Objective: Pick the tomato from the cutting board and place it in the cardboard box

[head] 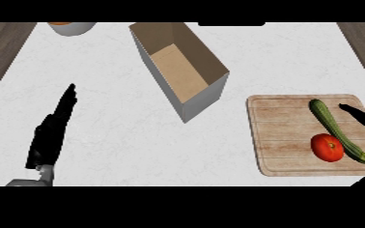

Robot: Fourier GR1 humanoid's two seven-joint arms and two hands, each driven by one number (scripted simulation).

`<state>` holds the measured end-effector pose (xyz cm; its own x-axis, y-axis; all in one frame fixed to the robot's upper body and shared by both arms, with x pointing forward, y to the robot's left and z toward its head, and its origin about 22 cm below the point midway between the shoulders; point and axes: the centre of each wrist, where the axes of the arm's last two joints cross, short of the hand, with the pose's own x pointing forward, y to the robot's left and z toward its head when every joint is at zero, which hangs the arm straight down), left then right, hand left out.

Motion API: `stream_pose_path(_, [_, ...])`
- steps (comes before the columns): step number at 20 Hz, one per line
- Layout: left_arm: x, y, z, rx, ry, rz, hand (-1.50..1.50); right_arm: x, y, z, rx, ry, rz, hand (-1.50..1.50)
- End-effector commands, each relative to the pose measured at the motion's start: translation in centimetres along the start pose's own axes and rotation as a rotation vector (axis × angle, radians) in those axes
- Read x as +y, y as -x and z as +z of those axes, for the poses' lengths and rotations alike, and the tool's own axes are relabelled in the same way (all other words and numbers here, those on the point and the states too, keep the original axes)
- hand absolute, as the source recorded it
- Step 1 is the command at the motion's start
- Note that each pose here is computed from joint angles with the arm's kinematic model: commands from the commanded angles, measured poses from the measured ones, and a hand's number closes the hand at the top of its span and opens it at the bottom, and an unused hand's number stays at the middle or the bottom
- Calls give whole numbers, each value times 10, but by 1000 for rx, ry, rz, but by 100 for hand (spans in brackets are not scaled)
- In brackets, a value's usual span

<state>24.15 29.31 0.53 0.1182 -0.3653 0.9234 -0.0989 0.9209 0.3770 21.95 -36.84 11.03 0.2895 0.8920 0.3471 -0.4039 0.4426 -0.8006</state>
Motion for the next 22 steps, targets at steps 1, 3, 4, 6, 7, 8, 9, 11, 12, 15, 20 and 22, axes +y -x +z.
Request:
stream_pose_path(1, [-20, -5, 2, 7, 7, 15, 0, 21, -4, -9, 43, -16, 21, -150])
stream_pose_path(3, [-24, 5, -9, 12, -8, -2, 0, 30, 10, -16, 37, -35, 34, -150])
stream_pose_path(4, [-22, -8, 5, -1, -5, 5, 0, 11, 24, -3, 37, -17, 23, -150])
stream_pose_path(6, [-10, 7, 22, 1, 0, -2, 0, 21, 2, 11, 30, -11, -1, -150])
stream_pose_path(7, [-11, -5, 1, 1, 0, 19, 0, 21, 9, -10, 36, -19, 9, -150])
stream_pose_path(8, [-16, 13, 6, 8, -2, -7, 0, 29, 2, -12, 32, -14, 20, -150])
stream_pose_path(9, [-17, -22, 11, 5, 13, 25, 0, 28, -7, -3, 33, -14, 28, -150])
stream_pose_path(11, [2, -10, 0, -9, -6, 3, 0, 18, 2, -12, 41, -14, 18, -150])
stream_pose_path(12, [7, -8, -3, -6, -3, 11, 0, 25, 10, -11, 34, -15, 17, -150])
stream_pose_path(15, [-1, -11, 6, -5, 1, 2, 0, 46, 18, -28, 30, 0, 3, -150])
stream_pose_path(20, [-10, -18, 14, 13, 14, 12, 0, 51, 29, -20, 32, 13, 6, -150])
stream_pose_path(22, [-14, -18, -4, 3, 19, -7, 0, 45, 11, -33, 30, -2, 2, -150])
